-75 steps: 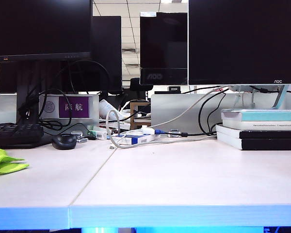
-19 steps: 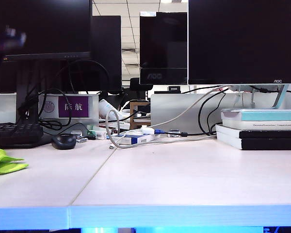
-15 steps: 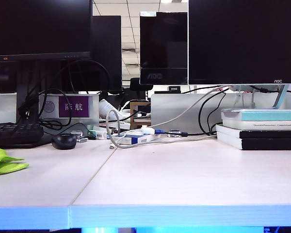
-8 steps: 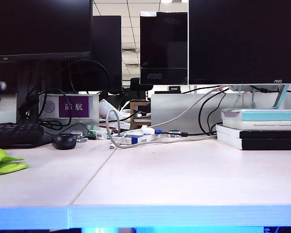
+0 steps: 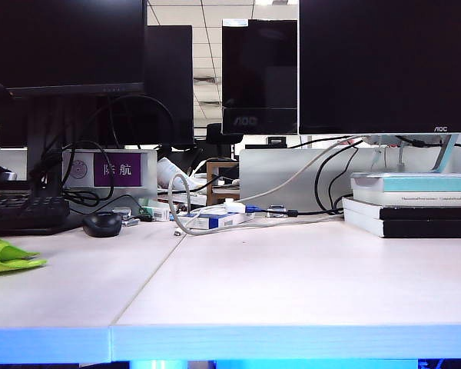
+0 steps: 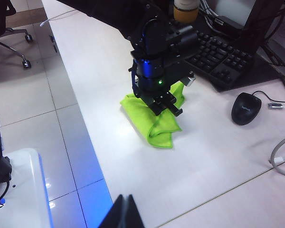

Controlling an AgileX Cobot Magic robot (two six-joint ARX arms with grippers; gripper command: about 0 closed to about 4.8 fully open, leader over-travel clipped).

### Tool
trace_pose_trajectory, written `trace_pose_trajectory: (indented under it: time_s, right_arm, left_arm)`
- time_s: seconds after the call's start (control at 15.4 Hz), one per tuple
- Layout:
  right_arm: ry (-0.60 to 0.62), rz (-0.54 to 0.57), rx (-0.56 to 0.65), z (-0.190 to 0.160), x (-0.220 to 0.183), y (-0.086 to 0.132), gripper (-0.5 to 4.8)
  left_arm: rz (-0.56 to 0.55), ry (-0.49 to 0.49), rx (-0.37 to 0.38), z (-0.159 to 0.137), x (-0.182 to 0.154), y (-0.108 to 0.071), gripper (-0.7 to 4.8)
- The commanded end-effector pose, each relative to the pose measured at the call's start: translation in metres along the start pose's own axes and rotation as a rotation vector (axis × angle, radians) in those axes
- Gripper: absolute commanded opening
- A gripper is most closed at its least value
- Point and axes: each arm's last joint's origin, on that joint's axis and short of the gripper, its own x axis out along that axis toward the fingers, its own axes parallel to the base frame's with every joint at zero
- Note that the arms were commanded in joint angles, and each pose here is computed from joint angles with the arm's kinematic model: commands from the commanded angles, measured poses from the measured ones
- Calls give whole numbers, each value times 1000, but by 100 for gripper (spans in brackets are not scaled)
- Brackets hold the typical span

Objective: Wipe the table from left to right using the rag.

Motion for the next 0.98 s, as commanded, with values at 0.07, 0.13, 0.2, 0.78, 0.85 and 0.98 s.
trace_pose_trajectory:
  time_s: [0.07,0.13,0.2,0.78,0.85,0.98]
  right_arm:
    - [-22,1,-6,3,-2,0,-6]
    - [-22,-2,-6,3,-2,0,-6]
    - [-22,-3,-6,3,-2,0,-6]
    - [0,-25,13,1,-3,-5,-6]
    - [8,-30,18,0,-3,-6,-6]
    - [32,-56,24,-3,-3,-9,-6]
  left_arm:
    - [9,102,11,-8,27,-2,43]
    - [9,114,34,-10,28,-4,-3]
    - [4,120,62,-11,27,-4,-5]
    - [-65,219,381,-30,24,-47,-5]
    - [-76,220,404,-32,24,-54,-5]
    - [-119,224,449,-37,22,-70,-5]
